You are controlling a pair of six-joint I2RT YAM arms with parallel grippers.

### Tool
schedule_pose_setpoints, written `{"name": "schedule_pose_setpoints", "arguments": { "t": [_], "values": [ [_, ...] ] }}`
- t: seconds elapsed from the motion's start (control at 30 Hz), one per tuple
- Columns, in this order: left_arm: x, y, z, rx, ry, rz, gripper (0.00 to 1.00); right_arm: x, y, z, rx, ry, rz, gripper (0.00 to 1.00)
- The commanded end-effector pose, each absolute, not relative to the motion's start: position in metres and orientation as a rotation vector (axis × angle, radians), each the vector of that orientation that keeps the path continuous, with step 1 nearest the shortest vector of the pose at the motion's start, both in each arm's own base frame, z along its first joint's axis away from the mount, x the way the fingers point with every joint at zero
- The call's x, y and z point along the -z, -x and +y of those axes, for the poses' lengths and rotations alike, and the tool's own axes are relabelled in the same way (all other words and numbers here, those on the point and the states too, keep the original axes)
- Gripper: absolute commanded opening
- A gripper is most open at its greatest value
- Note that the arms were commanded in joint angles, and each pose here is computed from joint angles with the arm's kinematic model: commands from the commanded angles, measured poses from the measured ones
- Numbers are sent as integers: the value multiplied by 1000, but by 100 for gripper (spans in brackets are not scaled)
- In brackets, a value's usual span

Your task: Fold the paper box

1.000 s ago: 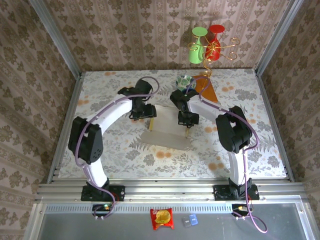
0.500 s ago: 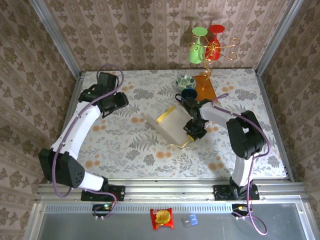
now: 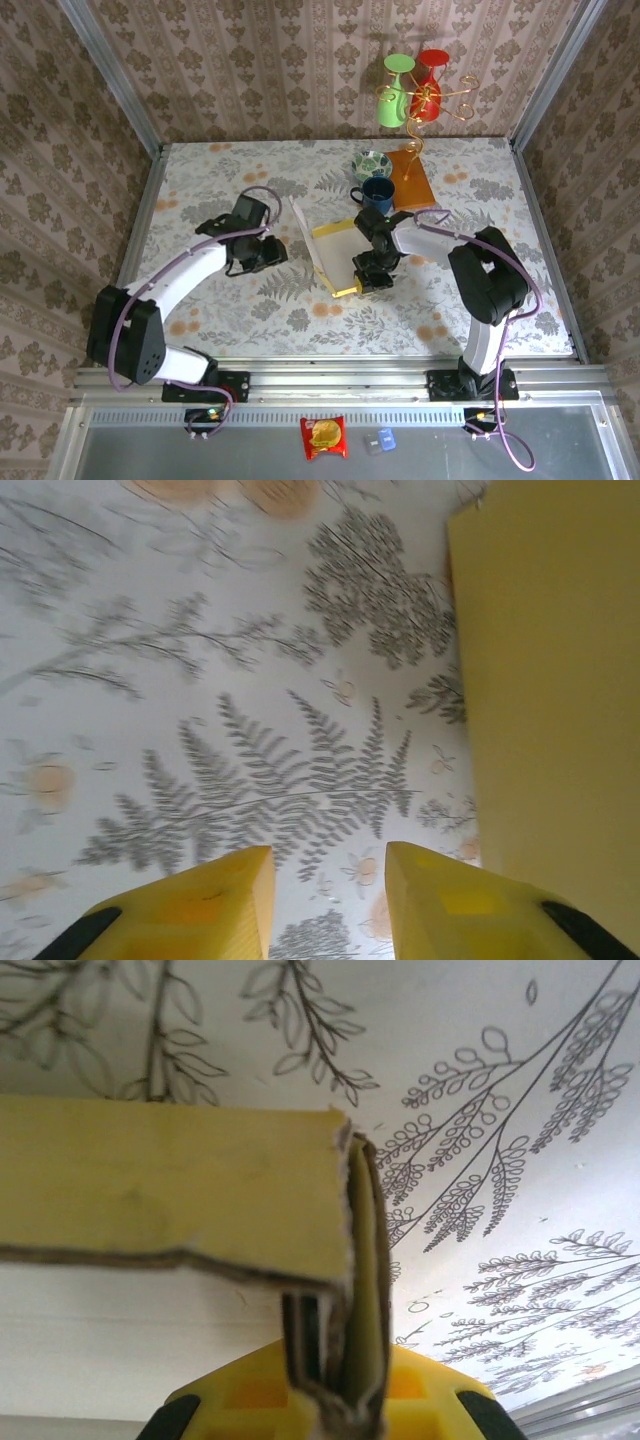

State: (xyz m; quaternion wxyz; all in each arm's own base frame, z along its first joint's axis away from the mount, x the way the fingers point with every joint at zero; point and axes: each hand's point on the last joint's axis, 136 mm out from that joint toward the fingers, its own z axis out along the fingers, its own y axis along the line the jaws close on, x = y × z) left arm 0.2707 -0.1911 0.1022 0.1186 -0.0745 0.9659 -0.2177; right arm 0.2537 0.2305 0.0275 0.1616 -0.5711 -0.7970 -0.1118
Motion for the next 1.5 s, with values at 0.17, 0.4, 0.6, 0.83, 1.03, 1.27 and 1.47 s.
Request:
{"name": "schedule_pose_setpoints", "arguments": {
  "t": [0.17, 0.4, 0.6, 0.83, 1.03, 1.27, 1.47],
  "values": [
    [-83, -287, -216, 796, 287, 2775, 35, -35, -253, 254, 402, 1668, -2198, 28],
    [-71, -295, -215, 755, 284, 2784, 35, -79, -259, 246, 471, 1595, -2362, 69],
    [-69, -303, -211, 721, 305, 2780, 34, -126, -281, 216, 608, 1568, -2587, 76],
    [-60, -311, -208, 740, 386, 2786, 33, -103, -327, 150, 749, 1705, -2614, 35],
    [-52, -328, -208, 783, 475, 2764, 31, -62, -353, 150, 740, 1694, -2537, 26],
    [-45, -340, -215, 832, 520, 2739, 30, -31, -361, 170, 711, 1690, -2479, 24],
    [-37, -345, -222, 886, 551, 2729, 29, -18, -354, 193, 725, 1674, -2432, 23]
  ]
}}
